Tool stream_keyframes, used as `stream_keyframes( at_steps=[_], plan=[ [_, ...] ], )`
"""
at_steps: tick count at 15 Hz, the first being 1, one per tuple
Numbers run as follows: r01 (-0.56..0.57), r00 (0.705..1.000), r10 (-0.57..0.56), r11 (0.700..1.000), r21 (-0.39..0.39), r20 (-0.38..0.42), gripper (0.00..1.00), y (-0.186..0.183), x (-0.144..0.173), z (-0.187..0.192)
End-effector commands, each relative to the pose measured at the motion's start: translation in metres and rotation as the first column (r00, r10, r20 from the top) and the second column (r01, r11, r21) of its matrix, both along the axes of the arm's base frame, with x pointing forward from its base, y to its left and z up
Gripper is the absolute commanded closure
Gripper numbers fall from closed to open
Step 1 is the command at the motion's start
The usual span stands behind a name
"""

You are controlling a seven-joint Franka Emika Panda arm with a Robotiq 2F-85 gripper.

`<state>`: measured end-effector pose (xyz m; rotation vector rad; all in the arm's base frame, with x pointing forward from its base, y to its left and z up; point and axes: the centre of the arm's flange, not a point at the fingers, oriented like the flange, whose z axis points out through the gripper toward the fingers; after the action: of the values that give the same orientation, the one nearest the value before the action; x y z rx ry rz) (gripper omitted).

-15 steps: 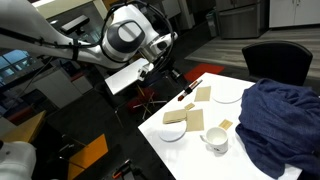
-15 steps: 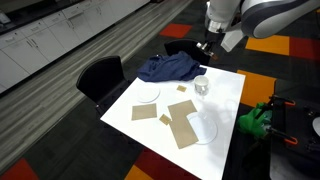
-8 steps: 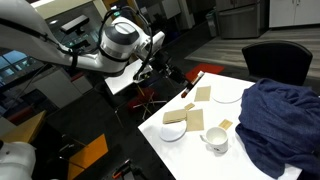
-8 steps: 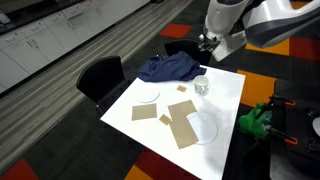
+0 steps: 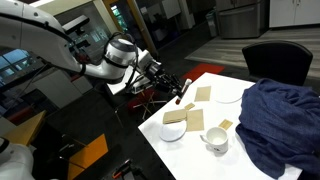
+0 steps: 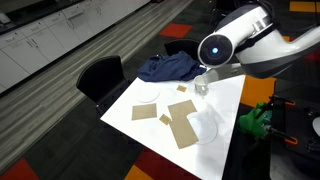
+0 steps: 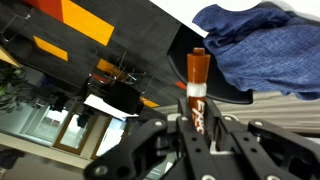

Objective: Put the marker in the mug

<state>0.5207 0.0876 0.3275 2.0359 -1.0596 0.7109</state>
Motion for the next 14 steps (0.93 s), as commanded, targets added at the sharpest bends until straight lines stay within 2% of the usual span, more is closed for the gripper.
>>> stream_keyframes(
  at_steps=[1,6,10,11,12,14],
  plan=[
    [0.163,0.985,-0.155,0.982,-0.097,0.080,0.95,0.005,0.008,-0.021],
    [0.293,0.949,-0.264,0.941,-0.171,0.173,0.95,-0.008,0.015,-0.051],
    [0.314,0.932,-0.256,0.925,-0.216,0.256,0.95,-0.021,0.026,-0.080],
    [0.288,0.945,-0.248,0.941,-0.181,0.211,0.95,-0.019,0.014,-0.071],
    [0.288,0.946,-0.249,0.939,-0.187,0.208,0.81,-0.020,0.014,-0.078],
    [0.286,0.947,-0.248,0.939,-0.189,0.203,0.81,-0.020,0.014,-0.081]
  ],
)
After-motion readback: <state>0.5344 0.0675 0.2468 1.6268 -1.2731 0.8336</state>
